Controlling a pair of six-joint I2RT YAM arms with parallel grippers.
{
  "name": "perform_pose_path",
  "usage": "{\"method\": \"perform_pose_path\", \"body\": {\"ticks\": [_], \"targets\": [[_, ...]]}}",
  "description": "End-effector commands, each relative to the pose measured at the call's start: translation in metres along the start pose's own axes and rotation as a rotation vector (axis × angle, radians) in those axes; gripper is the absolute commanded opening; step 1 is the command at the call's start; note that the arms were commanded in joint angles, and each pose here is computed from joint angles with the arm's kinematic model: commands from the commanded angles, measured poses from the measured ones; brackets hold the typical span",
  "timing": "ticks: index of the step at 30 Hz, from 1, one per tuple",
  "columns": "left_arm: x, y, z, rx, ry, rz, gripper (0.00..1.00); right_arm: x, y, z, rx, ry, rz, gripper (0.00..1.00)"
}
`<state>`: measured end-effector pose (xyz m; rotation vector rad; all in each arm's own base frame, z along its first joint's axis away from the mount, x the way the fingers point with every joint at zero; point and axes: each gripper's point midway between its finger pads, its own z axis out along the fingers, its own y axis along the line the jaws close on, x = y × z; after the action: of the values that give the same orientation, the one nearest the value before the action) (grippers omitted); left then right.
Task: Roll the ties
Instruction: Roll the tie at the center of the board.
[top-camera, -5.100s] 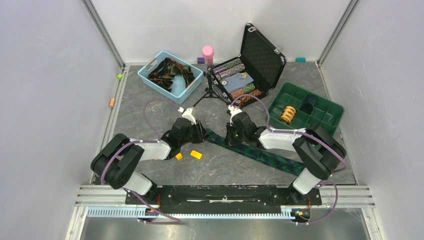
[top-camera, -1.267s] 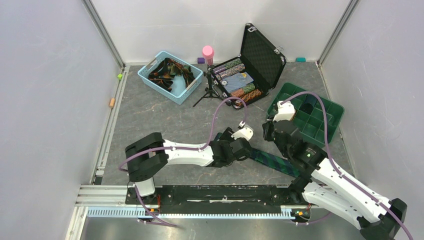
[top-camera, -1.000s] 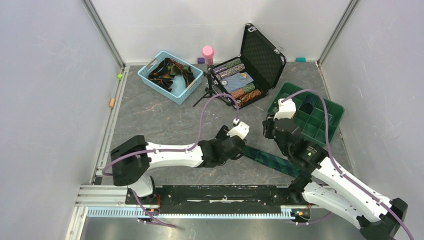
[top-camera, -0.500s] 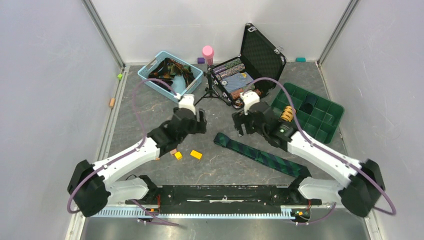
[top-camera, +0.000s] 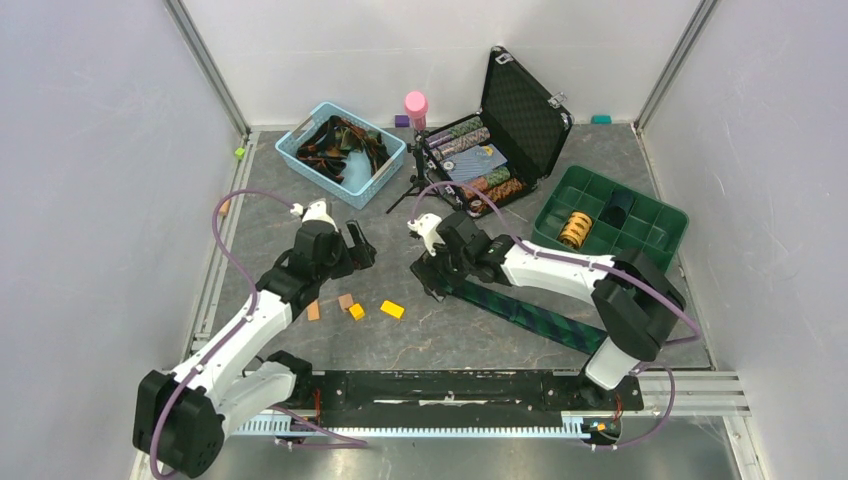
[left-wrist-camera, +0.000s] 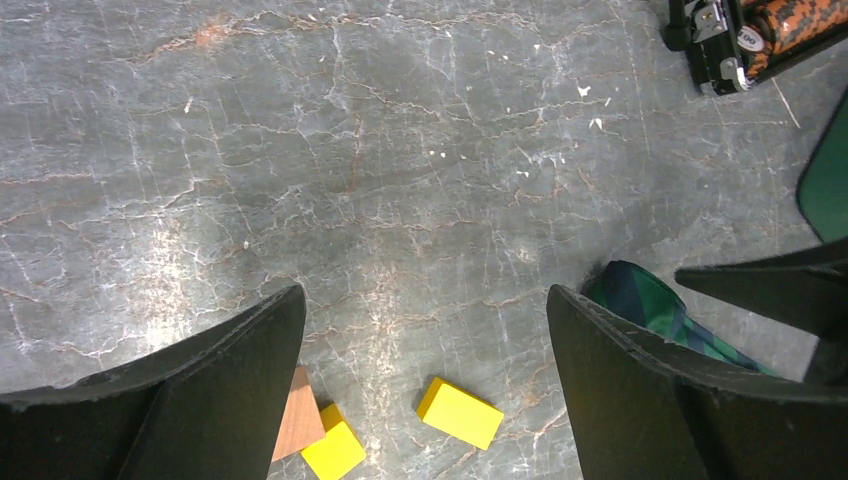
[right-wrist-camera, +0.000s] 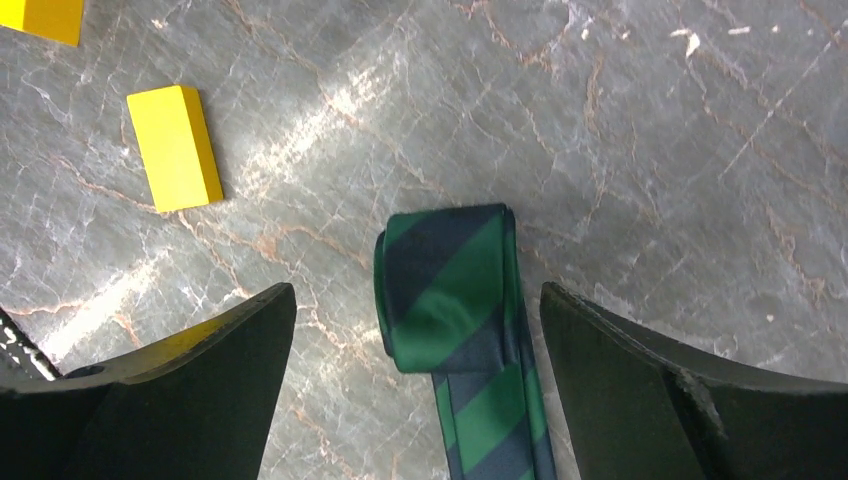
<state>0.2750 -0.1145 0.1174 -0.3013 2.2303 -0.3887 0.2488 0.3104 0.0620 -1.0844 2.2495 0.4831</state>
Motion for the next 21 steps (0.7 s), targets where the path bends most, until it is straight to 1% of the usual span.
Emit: {"method": "perform_pose_path", "body": {"ticks": [1,3,8,16,21], "targets": [[-0.003,-0.007,-0.008,0.045,-0.007,-0.051,0.96,-0.036,0.004,0.008,-0.025,-0.087,-0.053,0.98],[-0.003,-0.006,-0.008,0.042,-0.007,-0.052,0.96,-0.032,0.001,0.014,-0.017,-0.067,-0.081,0.98],[-0.004,-0.006,-0.008,0.038,-0.010,-0.052,0.96,-0.019,-0.009,0.025,0.029,-0.011,-0.091,0.98],[-0.002,-0.005,-0.006,0.034,-0.002,-0.055,0.96,-0.001,-0.014,0.036,0.047,0.046,-0.114,0.98],[-0.003,-0.005,-0.006,0.034,-0.004,-0.056,0.96,0.007,-0.014,0.038,0.038,0.070,-0.114,0.90]]}}
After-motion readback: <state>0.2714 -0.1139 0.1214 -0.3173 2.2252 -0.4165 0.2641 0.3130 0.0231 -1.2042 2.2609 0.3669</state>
